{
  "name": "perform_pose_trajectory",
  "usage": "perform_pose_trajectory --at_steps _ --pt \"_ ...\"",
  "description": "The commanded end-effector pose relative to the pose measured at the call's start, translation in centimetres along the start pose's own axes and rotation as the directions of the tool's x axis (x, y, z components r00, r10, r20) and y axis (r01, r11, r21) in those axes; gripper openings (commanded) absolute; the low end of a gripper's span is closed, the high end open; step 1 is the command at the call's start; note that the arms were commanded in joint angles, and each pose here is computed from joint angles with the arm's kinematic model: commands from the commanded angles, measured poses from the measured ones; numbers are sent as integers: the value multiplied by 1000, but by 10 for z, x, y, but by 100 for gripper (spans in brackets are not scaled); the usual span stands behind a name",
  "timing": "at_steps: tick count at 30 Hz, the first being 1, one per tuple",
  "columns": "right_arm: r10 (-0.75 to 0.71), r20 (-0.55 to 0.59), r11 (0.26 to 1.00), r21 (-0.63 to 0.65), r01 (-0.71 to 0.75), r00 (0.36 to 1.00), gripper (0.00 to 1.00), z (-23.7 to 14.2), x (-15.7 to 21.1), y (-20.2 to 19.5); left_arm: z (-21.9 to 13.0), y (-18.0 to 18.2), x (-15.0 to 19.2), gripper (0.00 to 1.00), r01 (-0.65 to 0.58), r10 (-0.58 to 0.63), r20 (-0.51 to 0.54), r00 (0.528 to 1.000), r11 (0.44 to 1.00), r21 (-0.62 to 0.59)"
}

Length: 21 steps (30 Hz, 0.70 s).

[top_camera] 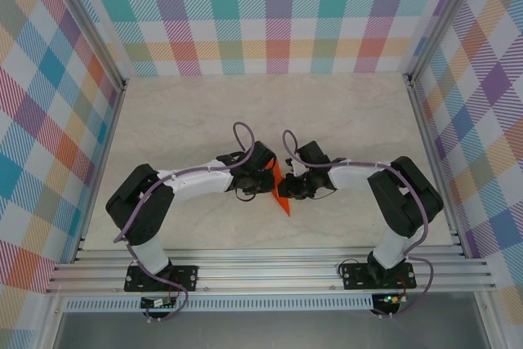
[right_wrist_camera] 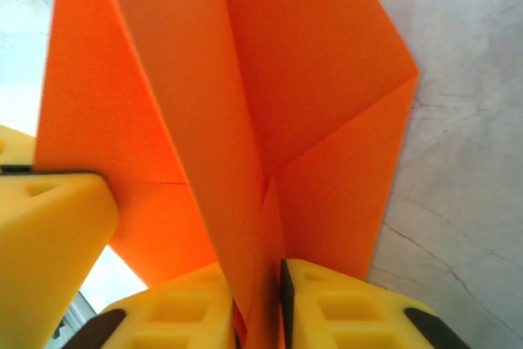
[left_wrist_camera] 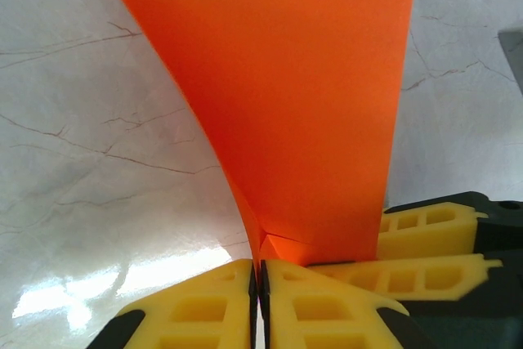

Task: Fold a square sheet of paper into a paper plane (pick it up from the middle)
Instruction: Pick up the paper plane from the center of the table.

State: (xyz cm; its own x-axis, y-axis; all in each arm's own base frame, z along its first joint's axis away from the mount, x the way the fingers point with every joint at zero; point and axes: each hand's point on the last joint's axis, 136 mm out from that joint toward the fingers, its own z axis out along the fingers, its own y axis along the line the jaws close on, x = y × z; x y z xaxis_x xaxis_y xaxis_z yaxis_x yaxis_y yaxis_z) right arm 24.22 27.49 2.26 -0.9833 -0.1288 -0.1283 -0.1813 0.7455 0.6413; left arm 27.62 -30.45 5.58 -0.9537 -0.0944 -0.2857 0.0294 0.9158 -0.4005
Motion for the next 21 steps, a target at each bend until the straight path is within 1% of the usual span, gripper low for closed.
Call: perform_pose_trajectory --at_steps 1,3,5,6,7,9,11,12,15,17,21 --pt "-24 -13 999 26 24 1000 16 0 -1 3 2 1 -2 14 11 -11 3 1000 1000 4" --pt "-34 -9 998 51 34 999 13 -3 -2 6 -1 -1 -3 15 13 -13 9 1000 1000 17" --pt "-43 -2 995 93 43 999 10 -9 -3 6 -7 -1 -3 20 16 -16 18 1000 1000 26" --pt "-48 5 992 117 47 999 9 -13 -4 6 -12 -8 -10 24 17 -20 53 998 998 59" --pt "-50 14 989 138 48 999 9 -17 -6 5 -16 -8 -12 29 20 -24 67 997 998 64" --pt "-28 41 973 230 18 999 8 -29 -11 -3 -28 -7 -17 32 27 -35 115 993 997 75" --pt "-15 59 934 356 -7 998 8 -44 -16 -16 -41 -1 -22 40 37 -48 165 985 997 69" --pt "-9 74 903 430 -23 997 8 -53 -20 -24 -46 5 -24 41 46 -56 191 980 997 55" --pt "1 84 827 560 -48 997 9 -68 -28 -40 -61 23 -27 44 84 -85 261 962 996 15" --pt "15 75 806 589 -56 997 9 -66 -33 -43 -68 35 -27 45 112 -106 296 949 994 -5" --pt "23 49 813 581 -47 999 10 -51 -41 -39 -76 51 -27 46 149 -132 332 934 989 -26"
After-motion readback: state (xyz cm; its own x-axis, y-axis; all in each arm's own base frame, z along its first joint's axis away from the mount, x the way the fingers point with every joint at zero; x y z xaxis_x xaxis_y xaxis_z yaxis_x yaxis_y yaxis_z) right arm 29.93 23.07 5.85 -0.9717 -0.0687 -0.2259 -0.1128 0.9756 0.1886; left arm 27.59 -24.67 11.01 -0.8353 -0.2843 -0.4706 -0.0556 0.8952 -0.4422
